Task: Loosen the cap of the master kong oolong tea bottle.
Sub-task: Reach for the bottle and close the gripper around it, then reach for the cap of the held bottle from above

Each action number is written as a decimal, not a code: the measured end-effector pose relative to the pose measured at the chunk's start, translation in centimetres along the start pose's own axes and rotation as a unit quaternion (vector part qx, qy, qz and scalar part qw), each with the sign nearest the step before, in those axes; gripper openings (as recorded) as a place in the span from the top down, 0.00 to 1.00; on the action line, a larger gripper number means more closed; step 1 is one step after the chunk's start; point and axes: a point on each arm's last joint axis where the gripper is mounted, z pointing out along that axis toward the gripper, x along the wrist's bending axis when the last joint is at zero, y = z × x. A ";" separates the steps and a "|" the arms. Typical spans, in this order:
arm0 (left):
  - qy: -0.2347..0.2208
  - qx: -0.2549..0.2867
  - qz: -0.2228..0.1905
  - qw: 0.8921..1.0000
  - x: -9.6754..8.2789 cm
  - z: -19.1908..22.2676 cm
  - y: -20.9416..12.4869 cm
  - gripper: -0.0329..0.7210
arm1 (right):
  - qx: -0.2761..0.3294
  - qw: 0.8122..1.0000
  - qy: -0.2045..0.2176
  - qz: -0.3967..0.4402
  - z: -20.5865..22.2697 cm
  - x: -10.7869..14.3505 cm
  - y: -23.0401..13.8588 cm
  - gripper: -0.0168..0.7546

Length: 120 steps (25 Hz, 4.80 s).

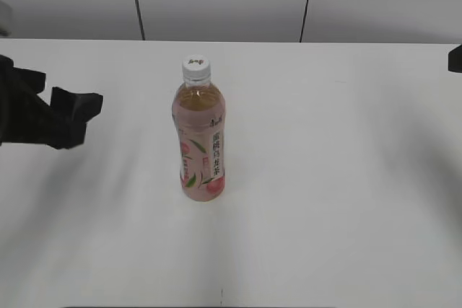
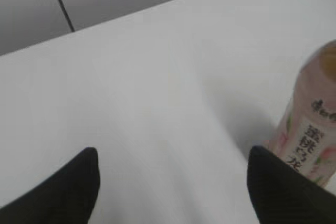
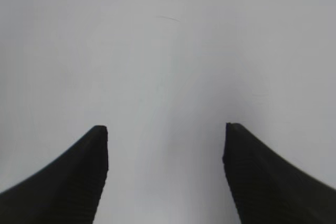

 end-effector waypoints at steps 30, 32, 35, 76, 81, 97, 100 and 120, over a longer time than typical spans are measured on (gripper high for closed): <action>-0.161 -0.118 0.079 0.977 -8.0 7.7 -10.0 0.17 | 0.001 1.000 0.000 -0.003 0.0 0.0 0.0 0.31; -0.162 -0.120 0.071 0.977 -8.2 8.2 -9.8 0.17 | 0.002 1.000 0.000 -0.004 0.0 0.0 0.0 0.31; -0.162 -0.144 0.063 0.974 -8.6 9.0 -8.6 0.17 | 0.003 1.000 0.000 -0.004 0.0 0.0 -0.1 0.31; -0.184 -0.171 0.116 0.961 -10.1 10.3 -4.6 0.39 | 0.198 0.930 0.292 -0.106 -2.0 13.5 8.3 0.35; -0.183 -0.161 0.119 0.963 -10.1 10.3 -4.7 0.39 | 0.221 0.920 0.306 -0.104 -0.6 15.8 9.5 0.35; -0.183 -0.161 0.119 0.962 -10.1 10.3 -4.6 0.39 | 0.244 0.918 0.302 -0.083 1.7 16.9 9.9 0.36; -0.183 -0.161 0.119 0.962 -10.1 10.3 -4.6 0.39 | 0.245 0.918 0.301 -0.078 1.7 17.0 9.9 0.36; -0.172 -0.164 0.178 0.955 -10.1 10.4 -4.8 0.39 | 0.300 0.906 0.291 -0.067 3.2 20.4 7.9 0.42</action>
